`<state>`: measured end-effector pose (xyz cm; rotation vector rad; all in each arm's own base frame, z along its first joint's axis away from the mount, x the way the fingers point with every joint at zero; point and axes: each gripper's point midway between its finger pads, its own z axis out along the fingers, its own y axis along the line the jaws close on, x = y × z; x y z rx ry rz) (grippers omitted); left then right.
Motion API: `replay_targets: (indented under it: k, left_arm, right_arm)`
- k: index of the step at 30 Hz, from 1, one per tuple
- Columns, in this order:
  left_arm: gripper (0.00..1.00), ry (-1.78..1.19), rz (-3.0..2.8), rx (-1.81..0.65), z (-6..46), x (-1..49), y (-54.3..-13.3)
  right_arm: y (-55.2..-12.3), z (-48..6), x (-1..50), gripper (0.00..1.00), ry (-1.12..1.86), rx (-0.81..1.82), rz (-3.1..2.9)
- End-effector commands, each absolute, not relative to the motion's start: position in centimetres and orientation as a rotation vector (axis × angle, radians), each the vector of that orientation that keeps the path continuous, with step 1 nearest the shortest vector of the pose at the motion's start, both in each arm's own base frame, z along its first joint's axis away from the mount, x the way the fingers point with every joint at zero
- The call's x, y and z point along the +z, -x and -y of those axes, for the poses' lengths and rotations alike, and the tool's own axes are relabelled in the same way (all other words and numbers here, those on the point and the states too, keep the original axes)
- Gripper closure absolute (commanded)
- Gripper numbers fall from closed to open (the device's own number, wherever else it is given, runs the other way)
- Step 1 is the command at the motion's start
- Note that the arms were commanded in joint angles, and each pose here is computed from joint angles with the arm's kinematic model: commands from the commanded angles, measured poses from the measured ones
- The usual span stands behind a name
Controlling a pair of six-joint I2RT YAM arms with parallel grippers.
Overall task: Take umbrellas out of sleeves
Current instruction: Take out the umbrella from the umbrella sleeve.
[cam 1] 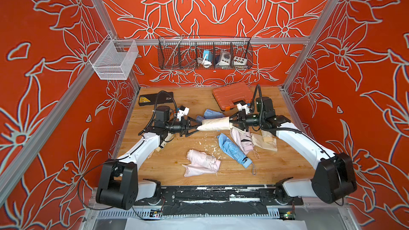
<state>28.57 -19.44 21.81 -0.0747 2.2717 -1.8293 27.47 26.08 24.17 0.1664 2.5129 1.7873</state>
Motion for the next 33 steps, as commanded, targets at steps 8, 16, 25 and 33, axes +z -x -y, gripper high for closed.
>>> replay_targets:
  k: [8,16,25,33]
  left_arm:
    - [0.49,0.016,-2.227,-1.843,19.4,22.9,-28.3]
    - [0.54,0.018,-2.216,-1.859,19.8,22.9,-28.0]
    - [0.60,0.007,-2.226,-1.872,20.5,22.6,-27.2]
    - [0.78,0.021,-2.232,-1.866,20.4,22.4,-27.1]
  right_arm:
    - [-26.2,-26.0,27.0,1.00,-0.057,1.852,-2.424]
    - [-25.8,-25.8,27.1,1.00,-0.058,1.863,-2.417]
    - [-25.3,-25.7,26.8,1.00,-0.065,1.867,-2.414]
    - [-24.9,-25.5,26.8,1.00,-0.067,1.869,-2.408]
